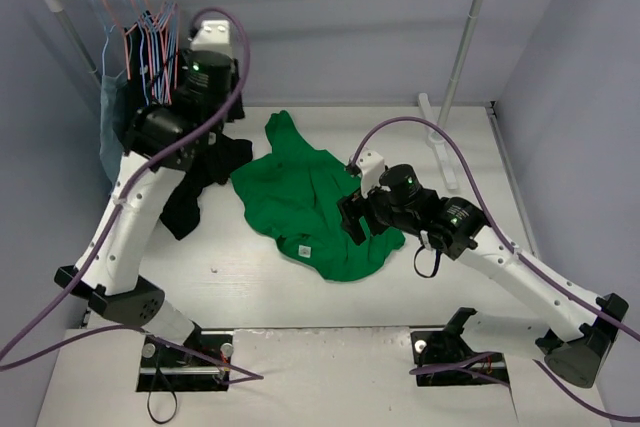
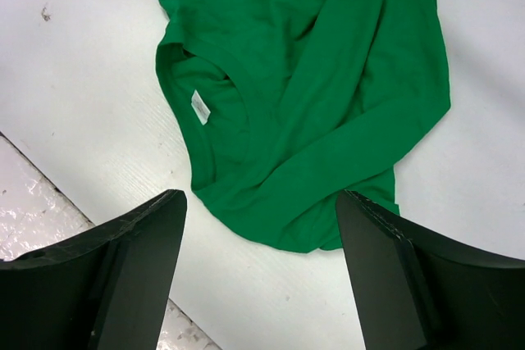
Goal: Place the t-shirt on the hanger
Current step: Pick up the hanger from the clothesline.
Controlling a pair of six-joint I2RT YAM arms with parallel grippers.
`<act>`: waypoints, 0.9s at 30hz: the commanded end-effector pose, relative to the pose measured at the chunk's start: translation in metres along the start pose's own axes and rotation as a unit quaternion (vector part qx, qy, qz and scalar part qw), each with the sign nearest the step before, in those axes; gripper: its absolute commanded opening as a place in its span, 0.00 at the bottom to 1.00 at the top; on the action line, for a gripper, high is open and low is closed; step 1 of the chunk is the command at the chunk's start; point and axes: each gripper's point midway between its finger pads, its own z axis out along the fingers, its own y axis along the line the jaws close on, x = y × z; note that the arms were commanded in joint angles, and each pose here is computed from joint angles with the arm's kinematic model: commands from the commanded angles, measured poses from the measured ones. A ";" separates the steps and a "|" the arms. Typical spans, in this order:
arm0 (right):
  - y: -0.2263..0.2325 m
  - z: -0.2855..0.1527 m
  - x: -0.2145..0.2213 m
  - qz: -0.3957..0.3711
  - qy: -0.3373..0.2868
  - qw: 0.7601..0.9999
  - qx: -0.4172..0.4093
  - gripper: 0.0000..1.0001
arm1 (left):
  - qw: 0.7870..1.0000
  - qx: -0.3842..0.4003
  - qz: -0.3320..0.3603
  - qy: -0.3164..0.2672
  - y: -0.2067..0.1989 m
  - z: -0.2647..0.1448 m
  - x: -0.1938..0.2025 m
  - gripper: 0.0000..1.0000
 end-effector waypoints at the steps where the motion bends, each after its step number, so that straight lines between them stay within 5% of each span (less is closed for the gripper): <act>1: -0.002 -0.006 -0.028 -0.004 -0.045 0.999 0.008 0.75 | 0.993 -0.119 0.010 0.022 0.076 0.001 -0.012 0.28; 27: -0.001 -0.006 -0.004 0.005 -0.031 1.000 -0.001 0.76 | 0.972 -0.226 -0.016 0.060 0.148 0.012 0.010 0.26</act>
